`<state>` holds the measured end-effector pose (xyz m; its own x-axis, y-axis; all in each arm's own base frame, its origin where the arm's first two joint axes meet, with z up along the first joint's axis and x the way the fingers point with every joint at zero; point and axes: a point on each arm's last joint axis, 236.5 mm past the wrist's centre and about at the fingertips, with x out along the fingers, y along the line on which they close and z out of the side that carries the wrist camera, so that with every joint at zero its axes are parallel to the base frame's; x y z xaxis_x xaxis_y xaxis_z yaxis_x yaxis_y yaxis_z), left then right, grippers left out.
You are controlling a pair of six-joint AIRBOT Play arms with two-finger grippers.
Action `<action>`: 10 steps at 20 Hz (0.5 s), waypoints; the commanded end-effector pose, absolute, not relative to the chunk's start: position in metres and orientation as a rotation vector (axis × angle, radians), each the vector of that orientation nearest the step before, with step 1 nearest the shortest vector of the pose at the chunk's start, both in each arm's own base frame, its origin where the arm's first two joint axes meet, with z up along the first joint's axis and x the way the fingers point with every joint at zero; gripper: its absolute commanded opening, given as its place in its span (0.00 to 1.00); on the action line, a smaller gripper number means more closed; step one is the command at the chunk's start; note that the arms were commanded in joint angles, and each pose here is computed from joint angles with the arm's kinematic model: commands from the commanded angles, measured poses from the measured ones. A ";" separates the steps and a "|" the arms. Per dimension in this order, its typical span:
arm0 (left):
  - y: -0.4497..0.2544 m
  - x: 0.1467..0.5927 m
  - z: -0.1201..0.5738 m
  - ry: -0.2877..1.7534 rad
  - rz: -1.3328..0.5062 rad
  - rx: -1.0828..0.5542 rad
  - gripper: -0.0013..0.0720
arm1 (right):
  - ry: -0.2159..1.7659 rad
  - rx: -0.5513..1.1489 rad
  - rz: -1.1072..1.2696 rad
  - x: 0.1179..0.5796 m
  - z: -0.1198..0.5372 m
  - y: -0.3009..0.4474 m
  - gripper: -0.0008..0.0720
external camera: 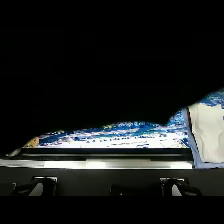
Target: Fold the shirts.
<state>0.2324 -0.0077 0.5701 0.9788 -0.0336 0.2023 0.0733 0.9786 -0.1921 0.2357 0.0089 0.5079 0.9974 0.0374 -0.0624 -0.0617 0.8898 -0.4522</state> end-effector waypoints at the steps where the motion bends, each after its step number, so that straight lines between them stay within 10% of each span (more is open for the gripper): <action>1: -0.004 0.265 0.500 0.060 -0.041 -0.169 0.05 | 0.453 -0.443 0.154 0.264 0.411 0.000 0.07; 5: 0.012 0.348 0.340 0.475 -0.041 -0.177 0.05 | 0.921 -0.331 0.344 0.343 0.255 -0.008 0.07; 10: 0.009 0.442 0.120 0.727 -0.039 -0.245 0.05 | 1.043 -0.230 0.368 0.466 0.082 -0.004 0.07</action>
